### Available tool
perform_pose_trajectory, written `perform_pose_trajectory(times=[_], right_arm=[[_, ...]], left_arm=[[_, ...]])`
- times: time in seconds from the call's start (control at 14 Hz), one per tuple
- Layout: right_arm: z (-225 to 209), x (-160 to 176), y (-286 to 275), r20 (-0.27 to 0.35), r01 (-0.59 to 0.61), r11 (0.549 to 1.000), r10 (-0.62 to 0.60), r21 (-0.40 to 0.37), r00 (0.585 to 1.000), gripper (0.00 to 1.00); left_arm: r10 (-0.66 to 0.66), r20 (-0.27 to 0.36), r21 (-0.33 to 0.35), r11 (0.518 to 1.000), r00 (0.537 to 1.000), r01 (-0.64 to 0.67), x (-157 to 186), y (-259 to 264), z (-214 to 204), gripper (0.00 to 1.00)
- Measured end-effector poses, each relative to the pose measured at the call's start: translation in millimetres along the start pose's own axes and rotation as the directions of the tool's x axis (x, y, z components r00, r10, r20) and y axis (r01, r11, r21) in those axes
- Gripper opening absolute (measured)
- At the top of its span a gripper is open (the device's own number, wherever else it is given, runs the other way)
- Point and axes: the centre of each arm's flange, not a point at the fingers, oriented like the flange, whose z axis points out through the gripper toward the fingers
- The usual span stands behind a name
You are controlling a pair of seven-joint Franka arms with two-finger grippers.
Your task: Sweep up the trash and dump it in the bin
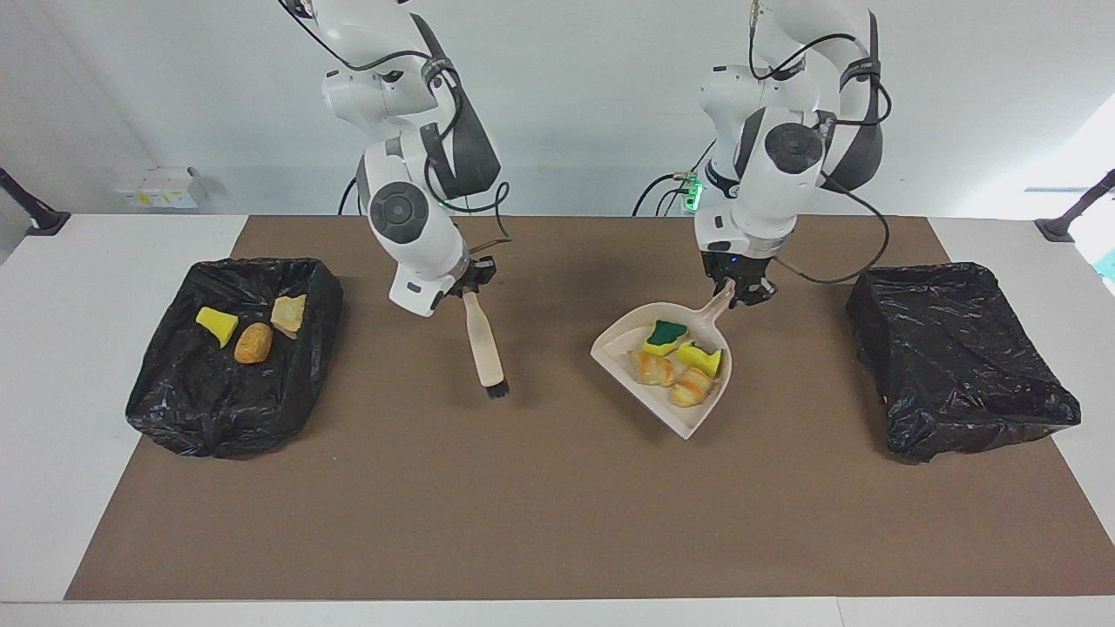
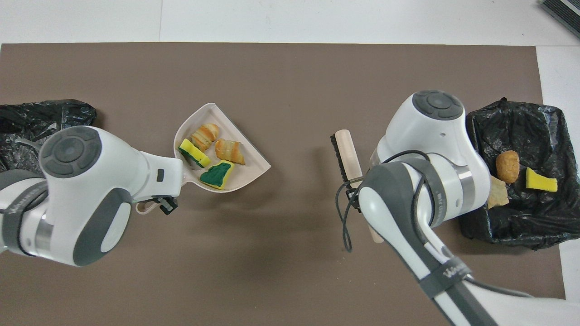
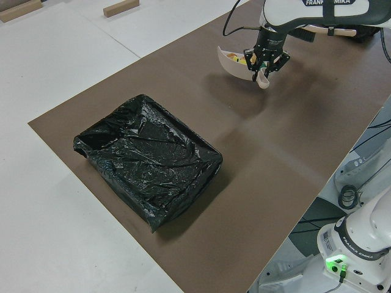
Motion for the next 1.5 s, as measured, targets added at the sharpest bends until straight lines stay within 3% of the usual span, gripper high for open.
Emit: perform_pose_trajectory(times=[0.29, 0.64, 0.78, 0.93, 1.07, 1.28, 1.5], right_arm=[[38, -42, -81, -0.027, -0.089, 0.994, 0.088, -0.057, 0.996, 0.26], [106, -89, -178, -0.1, -0.189, 0.981, 0.183, -0.046, 0.978, 0.26], [132, -92, -197, -0.1, -0.178, 0.982, 0.172, -0.059, 0.98, 0.26], [144, -88, -197, -0.085, -0.181, 0.981, 0.175, -0.071, 0.981, 0.26], [142, -86, -194, -0.079, -0.186, 0.98, 0.18, -0.074, 0.98, 0.42], [121, -84, -198, -0.075, -0.186, 0.98, 0.181, -0.07, 0.981, 0.75], [76, -79, -187, -0.063, -0.18, 0.981, 0.176, -0.067, 0.982, 1.0]], left_arm=[[-0.026, -0.011, -0.007, 1.0, 1.0, 0.026, -55, -73, -44, 0.31], [-0.055, -0.029, -0.017, 0.998, 0.998, 0.054, -178, -184, -73, 0.31], [-0.049, -0.029, -0.011, 0.999, 0.998, 0.049, -222, -214, -73, 0.31], [-0.039, 0.023, 0.011, 0.999, 0.999, 0.039, -266, -238, -71, 0.31], [-0.015, 0.081, 0.022, 1.0, 0.997, 0.013, -304, -263, -68, 0.31], [0.062, 0.164, 0.035, 0.997, 0.985, -0.069, -361, -311, -67, 0.31], [0.123, 0.307, 0.054, 0.988, 0.944, -0.146, -363, -331, -70, 0.31]])
